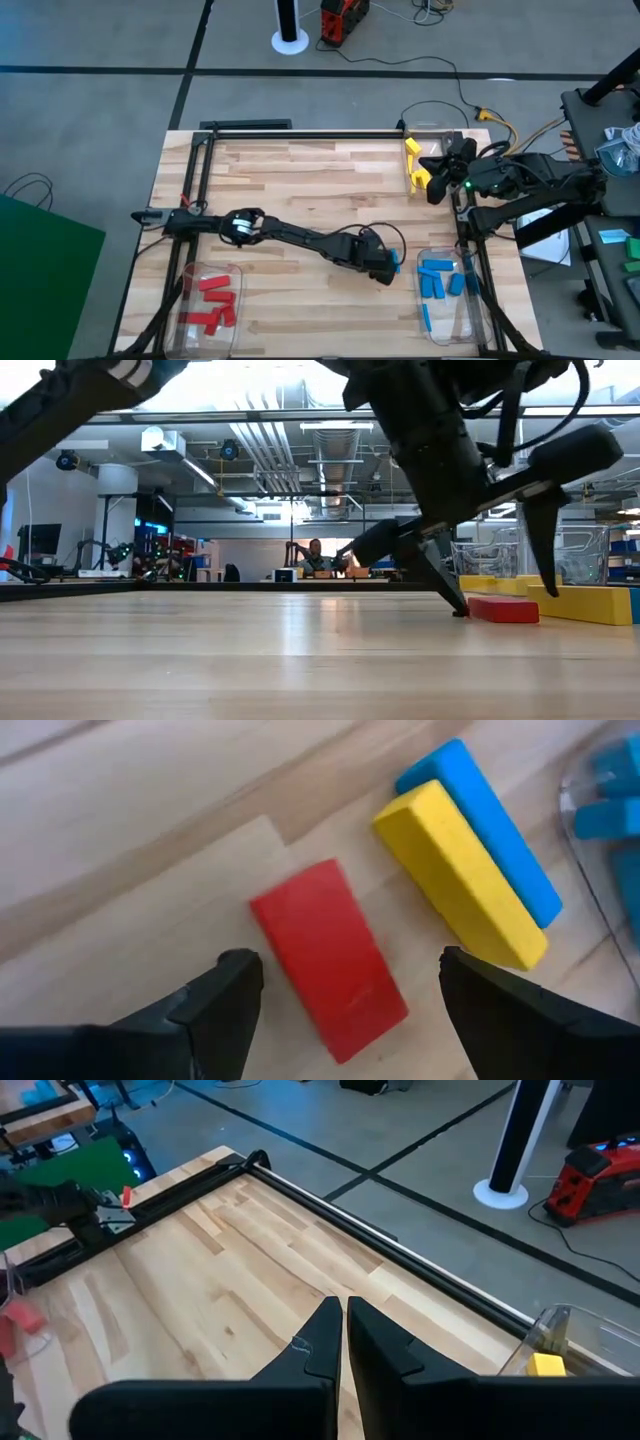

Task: Sort blocks
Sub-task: Put the red block into the bottom left transparent bin

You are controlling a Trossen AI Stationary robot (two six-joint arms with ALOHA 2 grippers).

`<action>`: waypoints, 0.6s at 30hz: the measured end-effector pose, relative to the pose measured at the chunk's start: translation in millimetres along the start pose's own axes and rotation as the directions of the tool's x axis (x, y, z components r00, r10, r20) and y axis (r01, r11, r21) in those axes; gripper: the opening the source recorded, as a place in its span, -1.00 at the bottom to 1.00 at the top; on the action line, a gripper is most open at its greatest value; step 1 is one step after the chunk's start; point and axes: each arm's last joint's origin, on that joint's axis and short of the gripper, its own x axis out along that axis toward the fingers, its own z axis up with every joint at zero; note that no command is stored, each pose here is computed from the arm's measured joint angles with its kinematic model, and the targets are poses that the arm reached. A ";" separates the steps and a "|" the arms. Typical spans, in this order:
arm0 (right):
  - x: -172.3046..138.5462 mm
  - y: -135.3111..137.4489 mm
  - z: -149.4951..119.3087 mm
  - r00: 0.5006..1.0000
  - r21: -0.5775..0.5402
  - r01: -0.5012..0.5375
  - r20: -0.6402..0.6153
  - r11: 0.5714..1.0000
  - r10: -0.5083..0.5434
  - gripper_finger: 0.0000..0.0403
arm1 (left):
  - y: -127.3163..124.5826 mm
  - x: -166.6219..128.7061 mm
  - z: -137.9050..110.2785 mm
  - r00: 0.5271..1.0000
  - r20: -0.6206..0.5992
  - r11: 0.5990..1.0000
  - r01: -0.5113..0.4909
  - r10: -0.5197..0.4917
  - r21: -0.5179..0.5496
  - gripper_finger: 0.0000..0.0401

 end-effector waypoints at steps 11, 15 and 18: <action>2.9 2.4 -0.7 1.000 -0.011 0.004 -0.009 1.000 -0.004 -0.94 | 11.8 6.3 -6.1 0.995 0.026 0.996 -0.092 0.092 -0.019 0.21; 4.2 3.6 -0.8 1.000 -0.014 0.005 -0.011 1.000 -0.005 -0.94 | 16.7 11.6 -9.3 0.992 0.028 0.992 -0.122 0.121 0.012 0.06; 4.9 4.2 -1.0 1.000 -0.017 0.006 -0.013 1.000 -0.006 -0.94 | 17.0 11.7 -11.0 0.991 0.041 0.990 -0.132 0.130 0.041 -0.03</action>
